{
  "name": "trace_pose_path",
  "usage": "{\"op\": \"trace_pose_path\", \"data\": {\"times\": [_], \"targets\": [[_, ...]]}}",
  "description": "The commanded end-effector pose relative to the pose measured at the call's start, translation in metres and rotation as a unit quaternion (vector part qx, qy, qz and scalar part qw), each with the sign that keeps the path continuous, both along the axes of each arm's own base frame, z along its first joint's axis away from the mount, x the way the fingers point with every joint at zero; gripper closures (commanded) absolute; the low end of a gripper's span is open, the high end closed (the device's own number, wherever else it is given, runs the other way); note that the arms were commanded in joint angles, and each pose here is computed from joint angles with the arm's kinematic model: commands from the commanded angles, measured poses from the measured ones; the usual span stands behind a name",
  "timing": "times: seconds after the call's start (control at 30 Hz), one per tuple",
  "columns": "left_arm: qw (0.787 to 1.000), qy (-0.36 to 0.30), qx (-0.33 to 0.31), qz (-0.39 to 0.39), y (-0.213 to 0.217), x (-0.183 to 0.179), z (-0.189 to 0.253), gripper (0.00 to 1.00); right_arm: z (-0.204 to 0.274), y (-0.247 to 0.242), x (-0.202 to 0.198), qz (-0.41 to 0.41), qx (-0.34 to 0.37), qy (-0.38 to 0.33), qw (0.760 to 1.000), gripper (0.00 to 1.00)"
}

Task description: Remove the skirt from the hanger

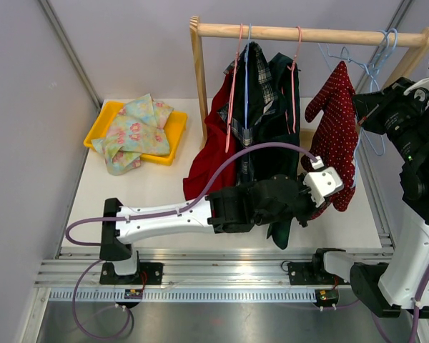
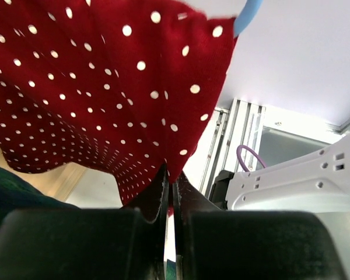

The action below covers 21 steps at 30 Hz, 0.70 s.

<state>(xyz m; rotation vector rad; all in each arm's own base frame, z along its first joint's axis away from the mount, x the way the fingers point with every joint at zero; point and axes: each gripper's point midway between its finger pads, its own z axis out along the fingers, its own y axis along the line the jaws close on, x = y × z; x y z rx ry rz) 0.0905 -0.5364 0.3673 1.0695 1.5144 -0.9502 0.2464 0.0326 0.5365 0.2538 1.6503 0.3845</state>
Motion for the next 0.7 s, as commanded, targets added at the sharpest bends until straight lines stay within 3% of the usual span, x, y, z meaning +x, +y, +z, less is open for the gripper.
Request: {"op": "trace_pose_path", "data": {"times": [0.0, 0.23, 0.47, 0.67], "targets": [[0.999, 0.006, -0.049, -0.013, 0.005, -0.011, 0.024, 1.00, 0.034, -0.004, -0.002, -0.010, -0.009, -0.066, 0.998, 1.00], [0.997, 0.046, 0.030, -0.056, 0.026, -0.089, -0.058, 1.00, 0.038, -0.009, 0.022, -0.021, -0.016, -0.062, 0.998, 1.00], [0.983, 0.122, 0.115, -0.071, 0.086, -0.190, -0.135, 1.00, 0.038, -0.012, 0.050, -0.027, -0.020, -0.053, 0.998, 1.00], [0.980, 0.118, 0.161, -0.005, 0.131, -0.203, -0.142, 1.00, 0.034, -0.013, 0.078, -0.030, -0.019, -0.052, 0.998, 1.00]]}}
